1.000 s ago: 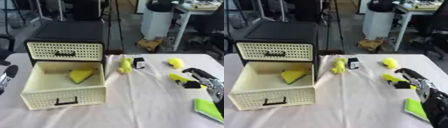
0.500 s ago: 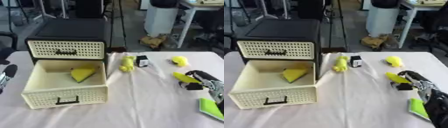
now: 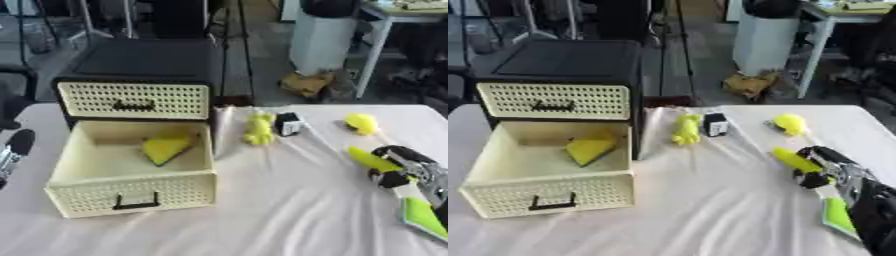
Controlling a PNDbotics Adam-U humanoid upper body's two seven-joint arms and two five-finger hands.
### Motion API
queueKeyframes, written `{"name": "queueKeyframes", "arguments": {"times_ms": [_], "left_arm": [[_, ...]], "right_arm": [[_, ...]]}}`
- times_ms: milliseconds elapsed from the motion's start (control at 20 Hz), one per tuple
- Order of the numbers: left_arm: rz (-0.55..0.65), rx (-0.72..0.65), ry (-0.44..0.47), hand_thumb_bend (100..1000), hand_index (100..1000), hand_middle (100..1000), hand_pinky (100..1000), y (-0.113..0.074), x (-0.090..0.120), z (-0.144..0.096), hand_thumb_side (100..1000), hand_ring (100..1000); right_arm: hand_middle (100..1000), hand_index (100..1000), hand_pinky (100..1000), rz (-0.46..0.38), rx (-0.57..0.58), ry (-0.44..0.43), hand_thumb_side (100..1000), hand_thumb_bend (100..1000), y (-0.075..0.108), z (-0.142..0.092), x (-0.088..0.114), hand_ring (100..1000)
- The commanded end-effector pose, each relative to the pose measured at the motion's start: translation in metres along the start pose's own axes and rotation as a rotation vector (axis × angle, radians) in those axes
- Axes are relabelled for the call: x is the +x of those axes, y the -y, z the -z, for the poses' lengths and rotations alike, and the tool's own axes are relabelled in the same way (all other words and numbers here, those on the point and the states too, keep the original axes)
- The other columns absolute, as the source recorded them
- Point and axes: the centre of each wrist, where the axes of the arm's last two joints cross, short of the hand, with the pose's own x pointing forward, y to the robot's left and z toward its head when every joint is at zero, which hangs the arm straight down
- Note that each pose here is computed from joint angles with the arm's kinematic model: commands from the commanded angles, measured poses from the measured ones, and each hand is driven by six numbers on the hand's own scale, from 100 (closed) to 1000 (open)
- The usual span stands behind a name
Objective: Pick up objects from table and place into drawer.
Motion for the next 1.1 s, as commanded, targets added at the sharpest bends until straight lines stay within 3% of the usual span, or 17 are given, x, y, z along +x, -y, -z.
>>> {"name": "queueKeyframes", "arguments": {"times_ms": [50,200,300,500,650,1100], "left_arm": [[0.019,0.02,0.025,492,732,100,100,-0.008,0.004,0.003,1000,100],[0.019,0.019,0.025,492,732,100,100,-0.008,0.004,0.003,1000,100],[0.019,0.016,0.024,492,732,100,100,-0.008,0.003,0.002,1000,100],[0.022,0.013,0.021,489,733,100,100,-0.008,0.002,0.002,1000,100],[0.024,0.008,0.018,490,732,100,100,-0.008,0.001,0.001,1000,100],[0.033,-0.003,0.008,490,732,100,100,-0.007,-0.002,-0.001,1000,100]], "right_arm": [[837,874,688,-0.01,0.009,-0.041,100,100,0.006,-0.005,-0.015,792],[813,861,610,-0.01,0.012,-0.038,100,100,0.006,-0.005,-0.015,720],[746,842,477,-0.012,0.009,-0.027,100,100,0.007,-0.006,-0.015,594],[603,800,312,-0.015,-0.041,0.024,100,100,0.02,-0.006,-0.01,468],[570,773,264,-0.03,-0.092,0.076,100,100,0.036,-0.007,-0.003,436],[560,764,258,-0.067,-0.269,0.3,100,100,0.095,-0.021,0.032,430]]}}
